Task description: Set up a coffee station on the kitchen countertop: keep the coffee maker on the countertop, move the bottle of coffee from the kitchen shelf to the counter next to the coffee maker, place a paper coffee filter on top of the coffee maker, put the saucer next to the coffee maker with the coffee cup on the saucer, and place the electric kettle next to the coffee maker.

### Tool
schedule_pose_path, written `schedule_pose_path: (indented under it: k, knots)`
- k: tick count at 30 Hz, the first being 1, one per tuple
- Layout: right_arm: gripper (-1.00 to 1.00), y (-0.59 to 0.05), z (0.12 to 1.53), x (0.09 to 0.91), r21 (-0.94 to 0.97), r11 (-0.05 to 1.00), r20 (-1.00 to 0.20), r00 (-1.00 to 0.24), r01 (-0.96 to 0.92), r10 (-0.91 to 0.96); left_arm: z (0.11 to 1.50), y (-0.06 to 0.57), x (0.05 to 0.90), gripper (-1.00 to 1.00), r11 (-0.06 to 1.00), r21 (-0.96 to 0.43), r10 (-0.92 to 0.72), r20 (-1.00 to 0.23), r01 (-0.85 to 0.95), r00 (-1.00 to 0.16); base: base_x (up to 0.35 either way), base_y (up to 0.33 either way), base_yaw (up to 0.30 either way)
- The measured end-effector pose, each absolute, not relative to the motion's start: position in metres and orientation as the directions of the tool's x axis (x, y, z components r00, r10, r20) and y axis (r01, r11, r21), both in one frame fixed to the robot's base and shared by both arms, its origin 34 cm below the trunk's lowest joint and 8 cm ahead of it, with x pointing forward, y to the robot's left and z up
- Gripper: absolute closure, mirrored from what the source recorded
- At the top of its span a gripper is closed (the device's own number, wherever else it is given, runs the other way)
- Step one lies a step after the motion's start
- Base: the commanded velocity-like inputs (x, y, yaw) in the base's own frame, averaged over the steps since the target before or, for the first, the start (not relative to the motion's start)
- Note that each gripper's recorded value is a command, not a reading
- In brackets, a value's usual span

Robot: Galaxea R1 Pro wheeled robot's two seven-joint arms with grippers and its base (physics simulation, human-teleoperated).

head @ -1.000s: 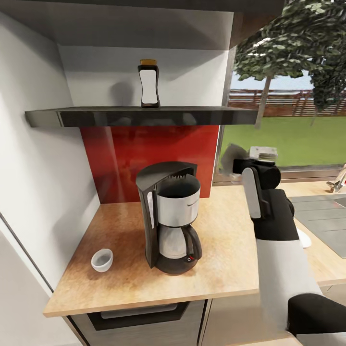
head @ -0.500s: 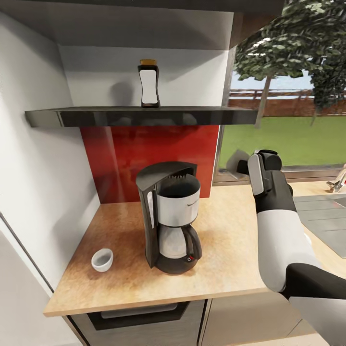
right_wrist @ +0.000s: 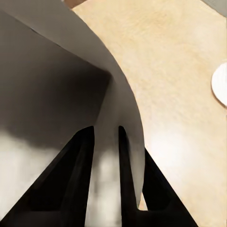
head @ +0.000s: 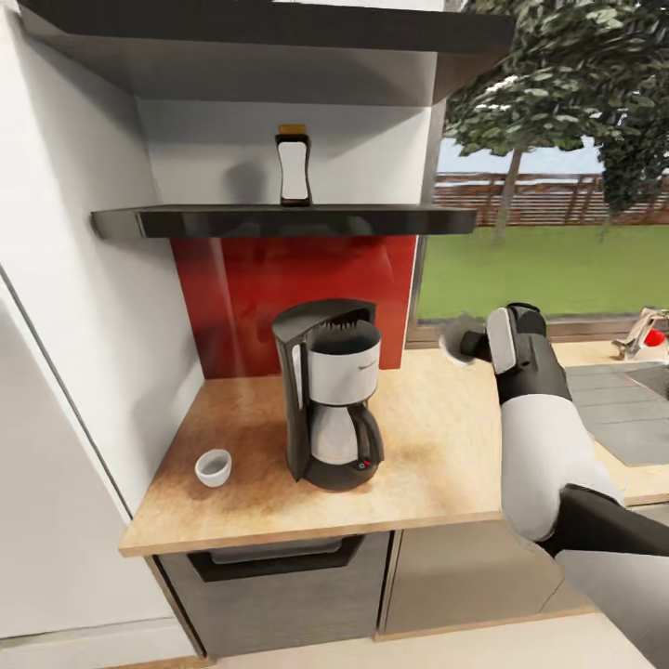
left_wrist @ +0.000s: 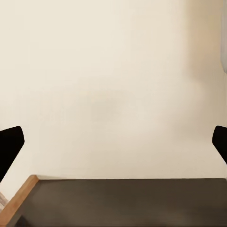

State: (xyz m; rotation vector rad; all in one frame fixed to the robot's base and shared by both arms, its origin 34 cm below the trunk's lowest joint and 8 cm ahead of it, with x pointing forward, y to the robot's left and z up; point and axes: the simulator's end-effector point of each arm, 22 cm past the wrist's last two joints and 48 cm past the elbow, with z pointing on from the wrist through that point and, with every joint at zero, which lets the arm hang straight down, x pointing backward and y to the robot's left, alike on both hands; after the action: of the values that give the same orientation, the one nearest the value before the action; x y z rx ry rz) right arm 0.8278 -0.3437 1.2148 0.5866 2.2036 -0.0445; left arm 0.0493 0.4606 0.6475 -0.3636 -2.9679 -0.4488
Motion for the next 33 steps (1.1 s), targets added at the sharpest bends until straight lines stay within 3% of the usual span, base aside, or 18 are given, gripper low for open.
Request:
schedule_pose_path:
  k: [9,17,22,29,33]
  knots:
    - [1.0,-0.337,1.214,0.844,0.189,0.892,-0.638,-0.64,0.41,0.429,0.647,0.459,0.049,-1.0,0.928,0.275,0.215,0.15,0.249,-0.965,-0.028,0.0,0.0]
    - [1.0,-0.297,1.232,0.851,0.375,0.842,-0.498,-0.682,0.387,0.535,0.646,0.456,0.049,-1.0,0.93,0.27,0.215,0.149,0.249,-0.965,0.0,0.0,0.0]
    - [1.0,-0.296,1.245,0.845,0.455,0.767,-0.402,-0.664,0.453,0.63,0.646,0.456,0.049,-1.0,0.93,0.27,0.215,0.149,0.249,-0.965,0.0,0.0,0.0]
    - [1.0,-0.286,1.265,0.821,0.513,0.646,-0.181,-0.664,0.565,0.725,0.646,0.456,0.049,-1.0,0.931,0.27,0.212,0.149,0.247,-0.966,0.0,0.0,0.0]
    - [1.0,-0.283,1.266,0.818,0.511,0.64,-0.16,-0.669,0.573,0.726,0.646,0.456,0.049,-1.0,0.931,0.27,0.213,0.149,0.247,-0.966,0.0,0.0,0.0]
